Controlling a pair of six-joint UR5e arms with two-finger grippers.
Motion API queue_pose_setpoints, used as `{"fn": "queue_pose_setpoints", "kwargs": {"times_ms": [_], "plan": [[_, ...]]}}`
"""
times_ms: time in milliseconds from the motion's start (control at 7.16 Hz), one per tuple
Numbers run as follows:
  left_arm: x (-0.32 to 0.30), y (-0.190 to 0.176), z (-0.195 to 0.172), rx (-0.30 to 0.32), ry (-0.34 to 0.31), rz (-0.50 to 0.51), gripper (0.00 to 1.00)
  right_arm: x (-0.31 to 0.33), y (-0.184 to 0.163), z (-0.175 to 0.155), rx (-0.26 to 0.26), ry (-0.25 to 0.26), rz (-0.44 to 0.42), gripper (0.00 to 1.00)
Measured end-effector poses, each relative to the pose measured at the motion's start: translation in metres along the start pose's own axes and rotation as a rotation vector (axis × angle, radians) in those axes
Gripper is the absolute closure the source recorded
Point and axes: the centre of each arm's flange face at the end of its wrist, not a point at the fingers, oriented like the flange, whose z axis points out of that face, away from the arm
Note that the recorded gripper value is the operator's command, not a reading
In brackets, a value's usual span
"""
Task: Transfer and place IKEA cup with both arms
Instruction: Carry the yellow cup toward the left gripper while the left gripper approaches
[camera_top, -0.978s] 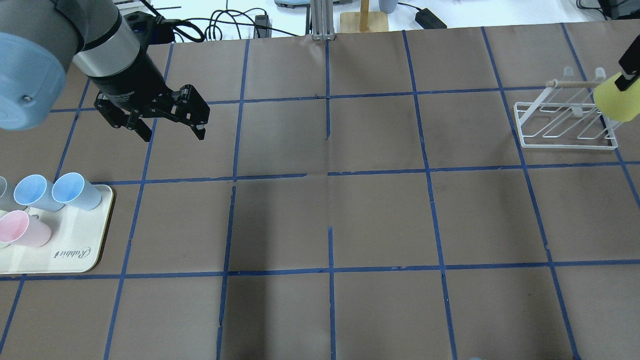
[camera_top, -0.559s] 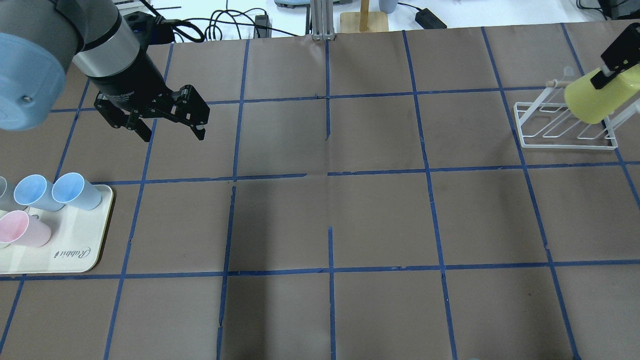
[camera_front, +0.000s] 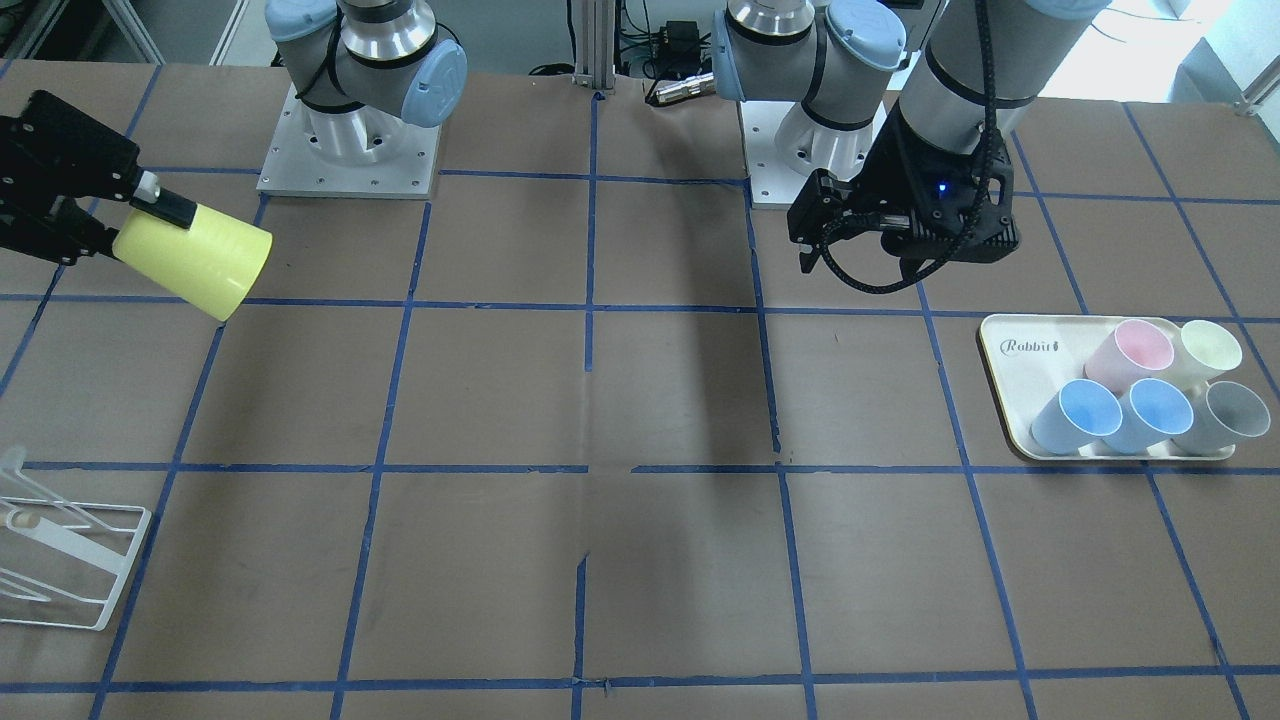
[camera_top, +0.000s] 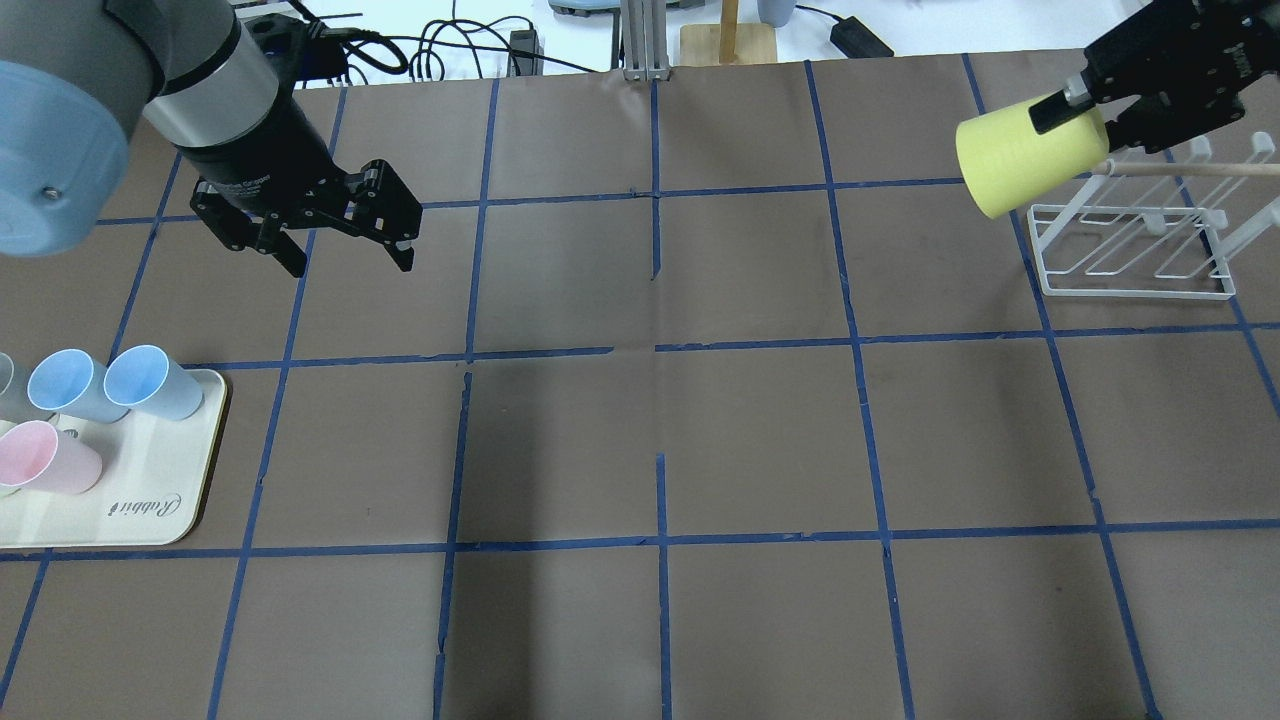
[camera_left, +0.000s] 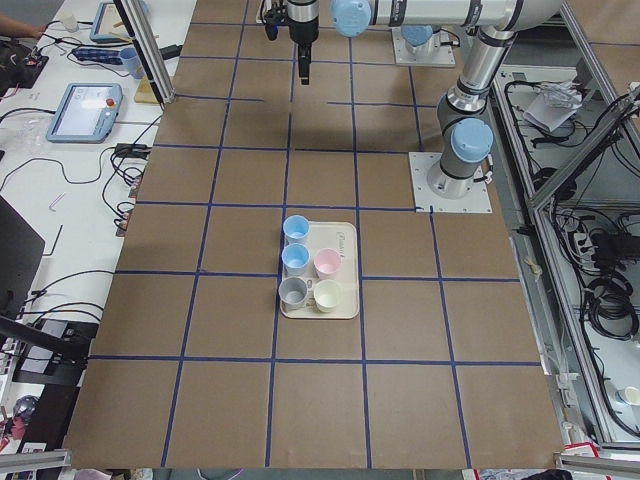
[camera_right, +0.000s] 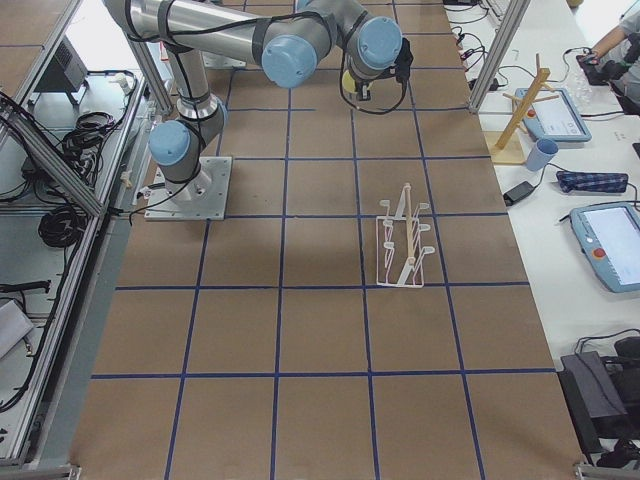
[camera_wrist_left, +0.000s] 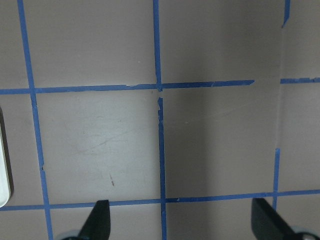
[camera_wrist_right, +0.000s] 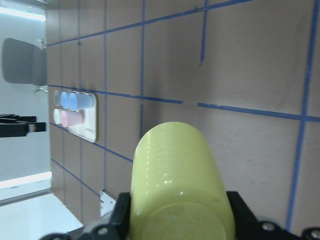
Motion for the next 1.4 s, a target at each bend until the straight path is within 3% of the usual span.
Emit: {"fn": "queue_pose_setpoints", "kwargs": {"times_ms": [140, 559, 699, 838, 978, 1397], "plan": [[0.004, -0.006, -0.002, 0.029, 0.05, -0.001, 0.0, -0.018, -0.003, 0.017, 0.009, -0.09, -0.005, 0.46], [0.041, -0.012, -0.019, 0.061, 0.451, -0.055, 0.0, -0.076, -0.012, 0.082, 0.014, -0.291, -0.035, 0.46], [0.052, -0.012, -0.027, 0.051, 0.619, -0.097, 0.0, -0.091, -0.012, 0.1, 0.016, -0.347, -0.034, 0.46], [0.053, -0.015, -0.035, 0.033, 0.797, -0.154, 0.0, -0.099, -0.011, 0.113, 0.015, -0.384, -0.03, 0.46], [0.04, -0.021, -0.042, 0.022, 0.937, -0.221, 0.0, -0.104, -0.011, 0.121, 0.016, -0.406, -0.028, 0.46], [0.029, -0.019, -0.047, -0.018, 1.201, -0.306, 0.0, -0.117, -0.008, 0.139, -0.005, -0.425, -0.048, 0.46]]}}
